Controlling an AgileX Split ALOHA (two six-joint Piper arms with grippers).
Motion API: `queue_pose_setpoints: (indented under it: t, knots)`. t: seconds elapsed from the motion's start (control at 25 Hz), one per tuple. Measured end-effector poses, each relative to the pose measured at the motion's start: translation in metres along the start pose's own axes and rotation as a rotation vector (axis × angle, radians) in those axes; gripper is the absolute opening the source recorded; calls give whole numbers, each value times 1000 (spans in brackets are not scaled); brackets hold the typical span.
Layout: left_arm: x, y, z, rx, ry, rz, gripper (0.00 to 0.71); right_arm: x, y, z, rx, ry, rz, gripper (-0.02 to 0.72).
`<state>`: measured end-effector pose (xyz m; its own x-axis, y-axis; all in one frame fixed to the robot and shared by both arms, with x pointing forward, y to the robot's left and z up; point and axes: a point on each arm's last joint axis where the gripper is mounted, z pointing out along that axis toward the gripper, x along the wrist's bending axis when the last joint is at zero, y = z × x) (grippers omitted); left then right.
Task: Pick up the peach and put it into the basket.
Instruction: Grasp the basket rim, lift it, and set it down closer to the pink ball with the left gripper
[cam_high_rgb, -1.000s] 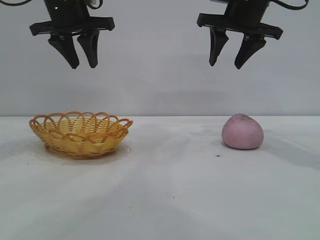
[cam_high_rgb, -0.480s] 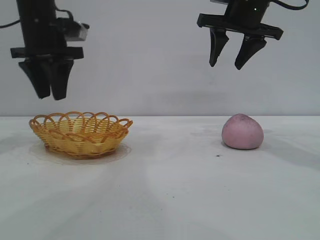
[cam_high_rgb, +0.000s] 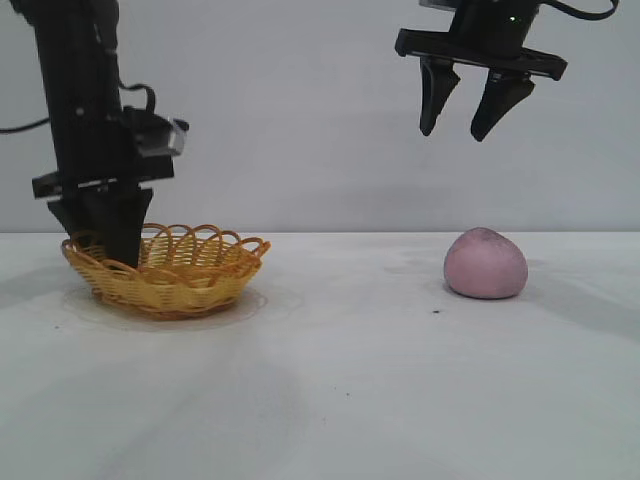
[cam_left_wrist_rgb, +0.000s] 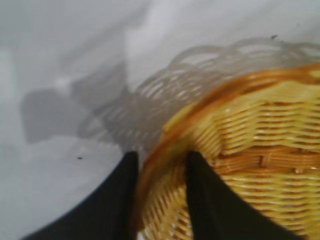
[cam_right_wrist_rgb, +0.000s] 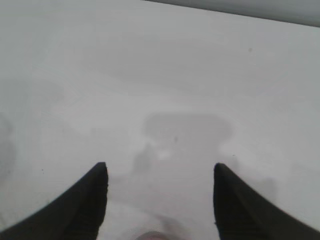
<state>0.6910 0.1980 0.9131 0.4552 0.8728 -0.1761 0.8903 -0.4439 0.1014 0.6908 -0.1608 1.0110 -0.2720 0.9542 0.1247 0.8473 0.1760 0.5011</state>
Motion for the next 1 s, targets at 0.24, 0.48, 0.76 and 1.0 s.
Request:
queue_pose_setpoints:
  t: [0.24, 0.48, 0.76, 1.0]
  knots:
    - [-15, 9, -21, -126, -126, -139, 0, 0, 0, 0, 5, 0, -1, 437]
    - [-33, 8, -17, -202, -313, -288, 0, 0, -2, 0, 23, -5, -7, 437]
    - [-53, -45, 6, -239, -376, -449, 0, -1, -2, 0, 25, -8, -9, 437]
    - [-63, -71, 23, -238, -422, -515, 0, -1, -2, 0, 17, -8, -9, 437]
